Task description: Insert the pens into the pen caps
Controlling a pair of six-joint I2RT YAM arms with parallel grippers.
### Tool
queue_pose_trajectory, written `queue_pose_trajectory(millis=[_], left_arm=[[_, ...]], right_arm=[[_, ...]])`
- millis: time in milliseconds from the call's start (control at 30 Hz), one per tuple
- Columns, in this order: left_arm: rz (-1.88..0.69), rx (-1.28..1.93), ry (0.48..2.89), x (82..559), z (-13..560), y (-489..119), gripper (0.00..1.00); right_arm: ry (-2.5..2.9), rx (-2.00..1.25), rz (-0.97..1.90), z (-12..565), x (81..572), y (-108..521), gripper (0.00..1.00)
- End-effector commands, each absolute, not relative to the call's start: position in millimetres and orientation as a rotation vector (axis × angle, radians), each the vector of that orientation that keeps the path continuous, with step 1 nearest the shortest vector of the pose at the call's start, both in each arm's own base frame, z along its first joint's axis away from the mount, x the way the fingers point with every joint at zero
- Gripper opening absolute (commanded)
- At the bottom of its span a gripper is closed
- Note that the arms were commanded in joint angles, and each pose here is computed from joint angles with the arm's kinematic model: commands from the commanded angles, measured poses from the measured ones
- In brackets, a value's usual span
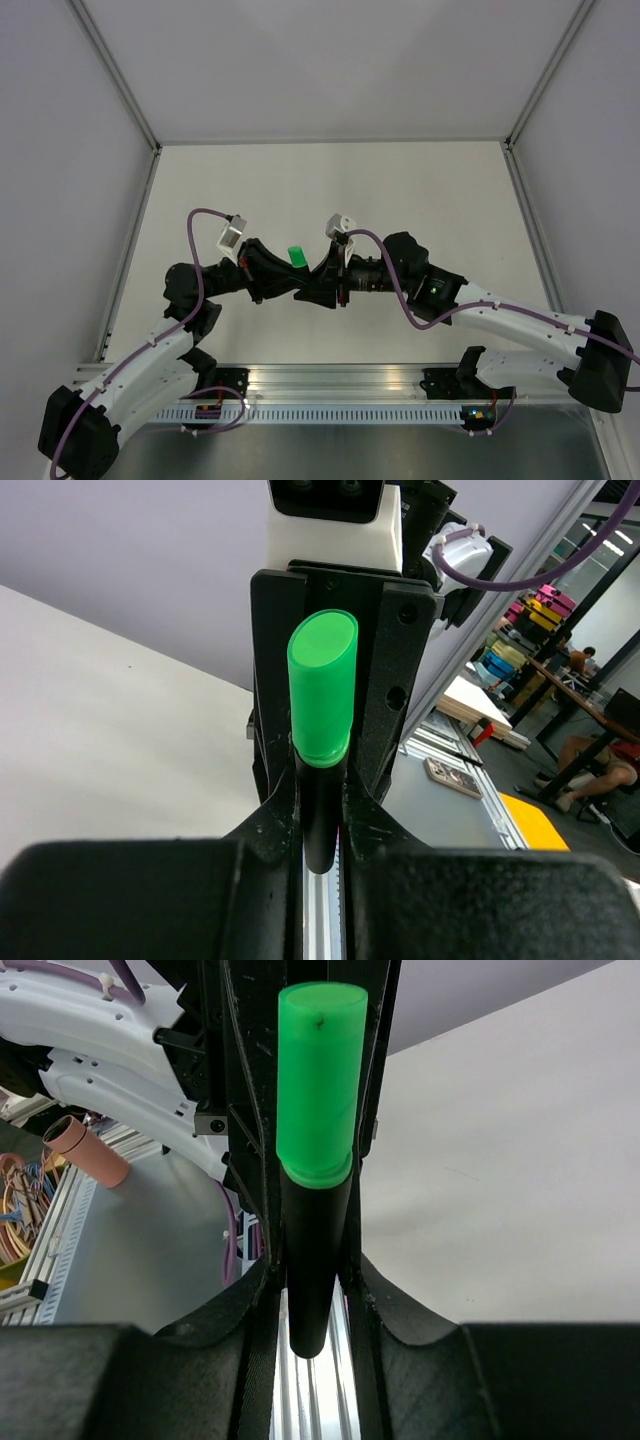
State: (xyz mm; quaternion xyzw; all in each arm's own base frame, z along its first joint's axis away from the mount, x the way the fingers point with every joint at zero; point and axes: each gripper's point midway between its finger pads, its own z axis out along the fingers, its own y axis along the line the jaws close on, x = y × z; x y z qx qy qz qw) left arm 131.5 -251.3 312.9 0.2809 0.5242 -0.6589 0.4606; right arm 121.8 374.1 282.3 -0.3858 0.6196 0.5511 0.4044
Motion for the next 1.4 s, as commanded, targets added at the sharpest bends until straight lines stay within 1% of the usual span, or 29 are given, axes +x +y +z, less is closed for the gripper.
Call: queue_pose_trajectory(millis=[0,100,167,200,233,267,333,367,633,733,767,833,1367], left_arm=[[-1.585,0.556,1.271,150.5,323.2,-247.4,0.02],[-1.575,0.530,1.273,153.7,322.2,-246.2,0.02],[-1.571,0.526,1.273,154.0,322.1,-245.7,0.02],[-1.567,0.528,1.274,154.1,321.2,-245.6,0.02],[-1.565,0.529,1.272,153.9,321.7,-245.4,0.02],[-1.562,0.530,1.275,153.9,321.0,-245.3,0.02],[-1.550,0.528,1.277,155.0,320.6,-244.9,0.02],[-1.549,0.528,1.280,155.2,320.0,-245.0,0.02],[-1.559,0.569,1.270,148.8,320.6,-245.5,0.02],[-1.558,0.569,1.268,148.2,322.3,-245.2,0.13],[-1.558,0.570,1.267,148.0,323.4,-245.1,0.22],[-1.556,0.571,1.267,148.6,324.5,-245.3,0.28],[-1.546,0.530,1.232,151.5,331.6,-242.0,0.34]], right_arm=[[1.444,-0.981,1.471,306.6,107.1,371.6,0.37],[1.436,-0.975,1.485,306.5,105.1,371.0,0.48],[1.431,-0.970,1.485,307.8,105.4,370.1,0.52],[1.427,-0.969,1.488,309.0,104.6,370.1,0.52],[1.430,-0.967,1.483,307.2,105.7,369.8,0.49],[1.429,-0.963,1.485,307.7,105.7,369.6,0.30],[1.440,-0.952,1.483,306.6,107.6,370.5,0.12],[1.443,-0.948,1.482,306.5,107.9,371.0,0.00],[1.440,-0.947,1.462,302.1,111.2,371.2,0.00],[1.438,-0.949,1.465,302.3,110.5,371.7,0.00],[1.439,-0.948,1.466,302.1,110.9,371.8,0.00],[1.440,-0.951,1.473,301.7,110.0,372.3,0.00],[1.449,-0.942,1.482,299.8,109.8,372.4,0.00]])
